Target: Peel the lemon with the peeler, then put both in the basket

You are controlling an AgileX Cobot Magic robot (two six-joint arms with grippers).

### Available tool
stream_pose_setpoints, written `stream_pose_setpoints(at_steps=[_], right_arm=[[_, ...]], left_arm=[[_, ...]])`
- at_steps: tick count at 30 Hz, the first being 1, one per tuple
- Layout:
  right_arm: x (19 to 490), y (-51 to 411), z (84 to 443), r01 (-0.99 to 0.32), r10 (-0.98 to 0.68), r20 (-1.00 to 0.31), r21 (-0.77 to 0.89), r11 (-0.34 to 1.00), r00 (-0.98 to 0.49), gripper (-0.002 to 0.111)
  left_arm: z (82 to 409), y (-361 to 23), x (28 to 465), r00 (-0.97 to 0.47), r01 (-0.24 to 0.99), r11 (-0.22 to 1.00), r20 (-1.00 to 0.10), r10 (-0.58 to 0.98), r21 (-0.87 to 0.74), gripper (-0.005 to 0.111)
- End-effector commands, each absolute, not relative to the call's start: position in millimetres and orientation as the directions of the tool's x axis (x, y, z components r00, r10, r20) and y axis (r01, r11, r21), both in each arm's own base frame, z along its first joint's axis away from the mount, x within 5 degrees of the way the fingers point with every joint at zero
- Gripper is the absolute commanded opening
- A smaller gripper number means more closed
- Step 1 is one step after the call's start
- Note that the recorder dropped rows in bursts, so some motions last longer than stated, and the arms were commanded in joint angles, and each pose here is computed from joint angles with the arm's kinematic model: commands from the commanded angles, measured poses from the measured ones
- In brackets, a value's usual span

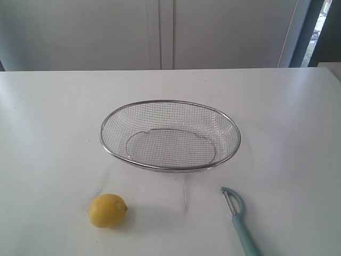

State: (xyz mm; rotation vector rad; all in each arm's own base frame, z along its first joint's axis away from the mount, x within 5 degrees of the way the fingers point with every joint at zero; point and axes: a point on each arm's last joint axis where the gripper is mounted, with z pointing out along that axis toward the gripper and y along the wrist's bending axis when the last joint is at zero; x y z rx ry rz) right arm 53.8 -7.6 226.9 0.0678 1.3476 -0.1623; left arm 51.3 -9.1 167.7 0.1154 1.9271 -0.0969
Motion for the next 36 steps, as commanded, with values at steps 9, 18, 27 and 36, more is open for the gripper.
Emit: stream_pose_setpoints(at_steps=[9, 18, 27, 36], right_arm=[[53.6, -8.3, 225.3, 0.161, -0.068, -0.988, -0.045, 0.986, 0.139, 0.0], [42.8, -8.7, 259.9, 0.178, -0.045, -0.999, -0.042, 0.983, 0.012, 0.0], [61.0, -12.4, 277.8, 0.179, -0.014, -0.985, -0.045, 0.983, -0.174, 0.0], [76.8, -15.0, 298.7, 0.178, -0.005, -0.974, -0.046, 0.983, -0.225, 0.0]], left_arm=[[166.7, -9.1, 51.1, -0.35, 0.124, 0.992, -0.937, 0.027, -0.018, 0.0], [166.7, -9.1, 51.1, -0.35, 0.124, 0.992, -0.937, 0.027, -0.018, 0.0], [166.7, -9.1, 51.1, -0.35, 0.124, 0.992, -0.937, 0.027, -0.018, 0.0], [166.7, -9.1, 51.1, -0.35, 0.124, 0.992, -0.937, 0.027, -0.018, 0.0]])
